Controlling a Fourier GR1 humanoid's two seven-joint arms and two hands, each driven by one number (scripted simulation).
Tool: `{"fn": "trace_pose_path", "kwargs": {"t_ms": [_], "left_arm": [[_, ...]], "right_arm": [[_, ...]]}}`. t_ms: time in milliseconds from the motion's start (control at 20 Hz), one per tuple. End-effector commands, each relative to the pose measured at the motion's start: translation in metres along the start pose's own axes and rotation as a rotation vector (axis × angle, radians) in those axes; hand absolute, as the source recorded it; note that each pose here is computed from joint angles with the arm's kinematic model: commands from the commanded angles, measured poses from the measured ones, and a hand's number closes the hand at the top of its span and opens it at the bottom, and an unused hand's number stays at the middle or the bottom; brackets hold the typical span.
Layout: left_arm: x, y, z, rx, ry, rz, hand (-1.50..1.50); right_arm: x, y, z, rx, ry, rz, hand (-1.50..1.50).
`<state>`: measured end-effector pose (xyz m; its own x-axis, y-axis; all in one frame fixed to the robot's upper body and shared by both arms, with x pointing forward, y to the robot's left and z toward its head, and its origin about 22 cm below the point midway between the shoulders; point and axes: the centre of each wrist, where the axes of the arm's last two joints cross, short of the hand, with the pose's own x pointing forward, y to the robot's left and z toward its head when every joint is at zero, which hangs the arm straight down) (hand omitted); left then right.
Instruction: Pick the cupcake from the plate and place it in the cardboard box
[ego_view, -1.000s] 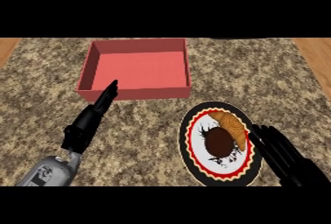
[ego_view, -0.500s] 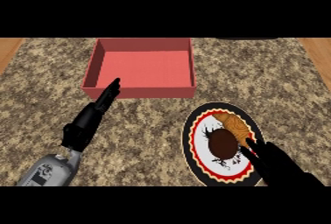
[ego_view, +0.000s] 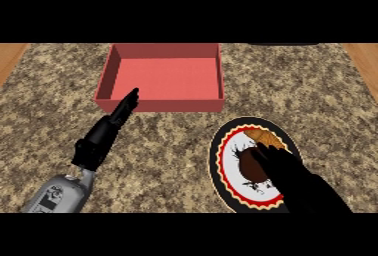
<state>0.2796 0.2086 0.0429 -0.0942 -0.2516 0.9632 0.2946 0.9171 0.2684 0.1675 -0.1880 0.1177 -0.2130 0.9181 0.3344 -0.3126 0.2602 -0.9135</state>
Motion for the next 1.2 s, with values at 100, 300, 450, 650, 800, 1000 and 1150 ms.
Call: {"fn": "trace_pose_path", "kwargs": {"t_ms": [100, 300, 450, 650, 800, 1000, 1150], "left_arm": [[-0.009, -0.008, -0.009, 0.02, -0.001, -0.002, 0.0], [-0.011, -0.003, 0.004, -0.004, 0.006, -0.011, 0.0], [-0.004, -0.003, -0.007, 0.0, 0.009, -0.004, 0.0], [-0.015, -0.007, -0.006, 0.003, 0.02, 0.012, 0.0], [0.001, -0.012, -0.008, 0.007, -0.014, -0.001, 0.0], [0.003, -0.016, 0.005, 0.003, -0.006, 0.017, 0.0], [0.017, -0.001, -0.005, 0.002, -0.006, 0.009, 0.0]], "right_arm": [[0.002, 0.034, -0.037, 0.05, 0.062, 0.02, -1.5], [-0.014, 0.046, -0.04, 0.061, 0.076, 0.016, -1.5], [-0.021, 0.053, -0.049, 0.036, 0.066, 0.015, -1.5], [-0.022, 0.042, -0.043, 0.014, 0.033, 0.016, -1.5], [-0.015, 0.025, -0.046, 0.029, 0.047, 0.024, -1.5], [-0.012, 0.06, -0.047, 0.053, 0.063, 0.059, -1.5], [-0.024, 0.047, -0.054, 0.088, 0.056, 0.048, -1.5]]}}
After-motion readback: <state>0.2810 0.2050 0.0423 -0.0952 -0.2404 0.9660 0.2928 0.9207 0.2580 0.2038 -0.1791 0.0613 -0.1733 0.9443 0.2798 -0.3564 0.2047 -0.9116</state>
